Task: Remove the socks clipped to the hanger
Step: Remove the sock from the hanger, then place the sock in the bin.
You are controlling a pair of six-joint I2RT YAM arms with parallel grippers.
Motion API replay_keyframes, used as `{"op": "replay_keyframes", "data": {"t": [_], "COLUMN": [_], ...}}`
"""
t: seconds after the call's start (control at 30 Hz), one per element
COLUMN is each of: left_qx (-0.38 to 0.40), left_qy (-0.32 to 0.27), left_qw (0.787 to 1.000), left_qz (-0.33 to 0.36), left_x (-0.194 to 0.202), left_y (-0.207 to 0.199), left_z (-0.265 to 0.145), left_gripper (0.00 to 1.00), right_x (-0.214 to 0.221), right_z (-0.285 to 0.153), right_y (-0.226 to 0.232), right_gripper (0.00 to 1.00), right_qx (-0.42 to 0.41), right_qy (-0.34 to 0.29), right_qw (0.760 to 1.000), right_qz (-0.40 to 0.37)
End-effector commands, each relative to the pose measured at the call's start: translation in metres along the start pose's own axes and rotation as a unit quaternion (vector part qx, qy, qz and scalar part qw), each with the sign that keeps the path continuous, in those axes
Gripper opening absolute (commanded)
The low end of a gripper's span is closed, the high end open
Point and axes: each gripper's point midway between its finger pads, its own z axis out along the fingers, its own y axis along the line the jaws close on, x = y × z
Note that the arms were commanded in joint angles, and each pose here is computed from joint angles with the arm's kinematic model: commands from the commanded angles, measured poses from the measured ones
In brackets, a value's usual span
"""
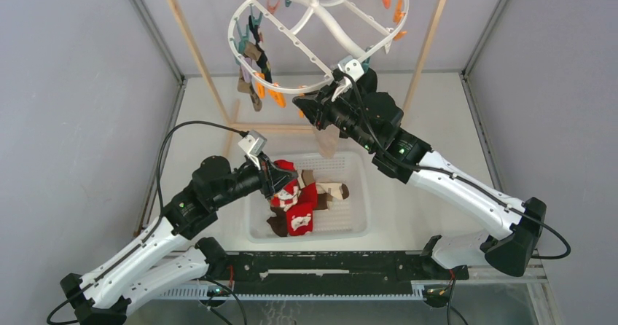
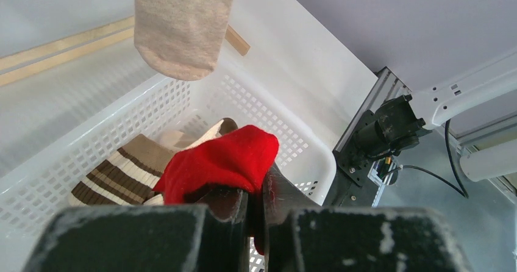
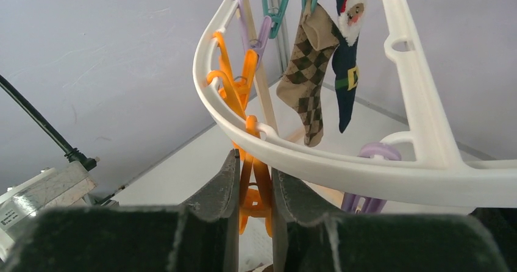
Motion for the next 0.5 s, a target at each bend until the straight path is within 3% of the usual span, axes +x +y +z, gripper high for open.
{"op": "replay_keyframes", "data": {"t": [0.0, 0.17, 0.3, 0.4, 0.47], "left_qx": [0.029, 0.028, 0.027, 0.026, 0.025], "left_qy": [-0.04, -0.04, -0.041, -0.039, -0.039], "left_qw": [0.999, 0.999, 0.999, 0.999, 0.999], "left_qz": [0.017, 0.016, 0.014, 0.013, 0.011], "left_x": [-0.0325, -0.0323, -0.0321, -0.0312, -0.031], "left_y": [-0.0196, -0.0193, -0.0187, -0.0182, -0.0177], "left_z": [-0.0076, -0.0077, -0.0078, -0.0062, -0.0052], "left_gripper": [0.1, 0.1, 0.1, 0.11, 0.12], "right_x": [-0.0258, -0.0225, -0.0205, -0.02, -0.0189], "right_z": [-0.0013, -0.0031, -0.0041, -0.0058, -0.0078], "right_y": [0.0047, 0.003, 0.0019, 0.0015, 0.001], "right_gripper": [0.14, 0.22, 0.48, 0.62, 0.65], "right_qx": [-0.008, -0.008, -0.006, -0.004, -0.003], "right_qy": [-0.033, -0.03, -0.028, -0.026, -0.025], "right_qw": [0.999, 0.999, 1.0, 1.0, 1.0], "right_qz": [0.003, 0.01, 0.014, 0.017, 0.018]}}
